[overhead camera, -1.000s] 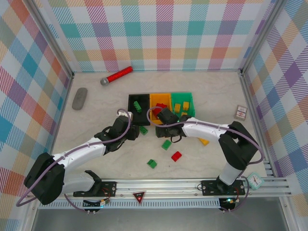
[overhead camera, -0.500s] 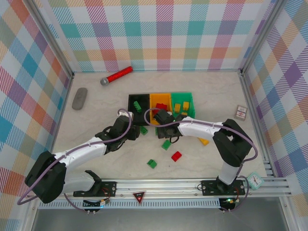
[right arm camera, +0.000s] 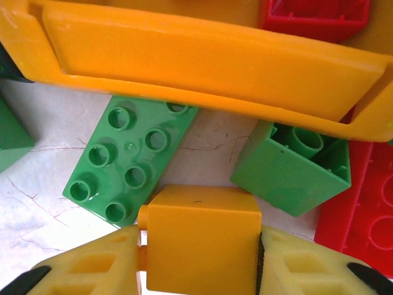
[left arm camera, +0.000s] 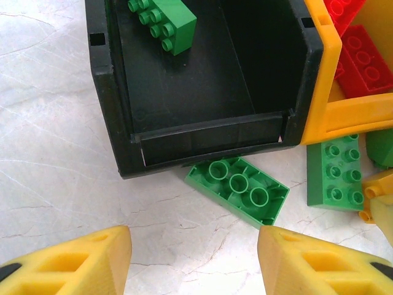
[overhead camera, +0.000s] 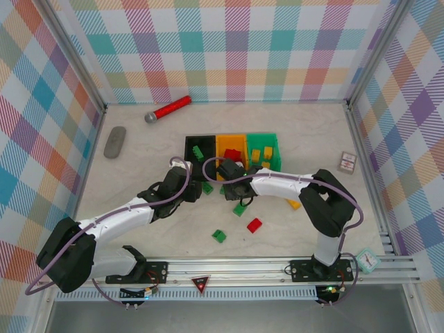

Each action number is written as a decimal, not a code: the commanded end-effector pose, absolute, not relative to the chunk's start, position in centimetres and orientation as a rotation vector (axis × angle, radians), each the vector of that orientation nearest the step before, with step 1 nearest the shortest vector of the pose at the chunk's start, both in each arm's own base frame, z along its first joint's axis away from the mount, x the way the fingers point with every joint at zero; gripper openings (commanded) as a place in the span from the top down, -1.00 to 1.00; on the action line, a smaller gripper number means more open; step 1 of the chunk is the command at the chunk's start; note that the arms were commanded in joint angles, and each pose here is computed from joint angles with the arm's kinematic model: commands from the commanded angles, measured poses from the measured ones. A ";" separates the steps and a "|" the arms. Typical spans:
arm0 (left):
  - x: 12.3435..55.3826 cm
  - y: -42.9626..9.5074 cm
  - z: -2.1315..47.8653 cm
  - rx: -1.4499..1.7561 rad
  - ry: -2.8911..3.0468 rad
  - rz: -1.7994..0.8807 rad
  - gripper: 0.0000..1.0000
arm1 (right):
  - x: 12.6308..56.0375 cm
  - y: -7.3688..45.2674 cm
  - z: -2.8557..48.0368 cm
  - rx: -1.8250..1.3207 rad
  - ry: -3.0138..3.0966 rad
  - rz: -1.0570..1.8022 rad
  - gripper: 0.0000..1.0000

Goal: Sort the legos into containers by color
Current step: Pick up the lego from the center of the table, then place the lego in the container.

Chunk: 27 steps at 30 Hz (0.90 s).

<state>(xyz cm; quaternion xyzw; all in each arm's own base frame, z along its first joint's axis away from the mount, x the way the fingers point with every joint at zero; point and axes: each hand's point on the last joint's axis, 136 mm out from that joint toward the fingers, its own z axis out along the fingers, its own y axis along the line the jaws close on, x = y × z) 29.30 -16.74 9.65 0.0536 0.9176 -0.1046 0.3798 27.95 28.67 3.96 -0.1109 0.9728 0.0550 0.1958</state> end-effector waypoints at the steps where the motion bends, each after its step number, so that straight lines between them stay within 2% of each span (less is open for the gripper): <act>1: 29.8 -17.0 10.2 0.119 2.332 -0.291 -0.13 | 27.7 28.3 5.1 -0.309 2.699 0.155 0.21; 14: 29.8 -17.0 10.2 0.118 2.333 -0.301 -0.13 | 29.0 26.4 13.2 -0.254 2.487 0.202 0.21; 20: 29.7 -17.3 10.1 0.119 2.337 -0.316 -0.13 | 31.8 23.6 16.1 -0.163 2.394 0.205 0.20; 27: 29.7 -17.2 10.2 0.118 2.337 -0.310 -0.13 | 35.9 20.7 16.2 -0.053 2.389 0.242 0.19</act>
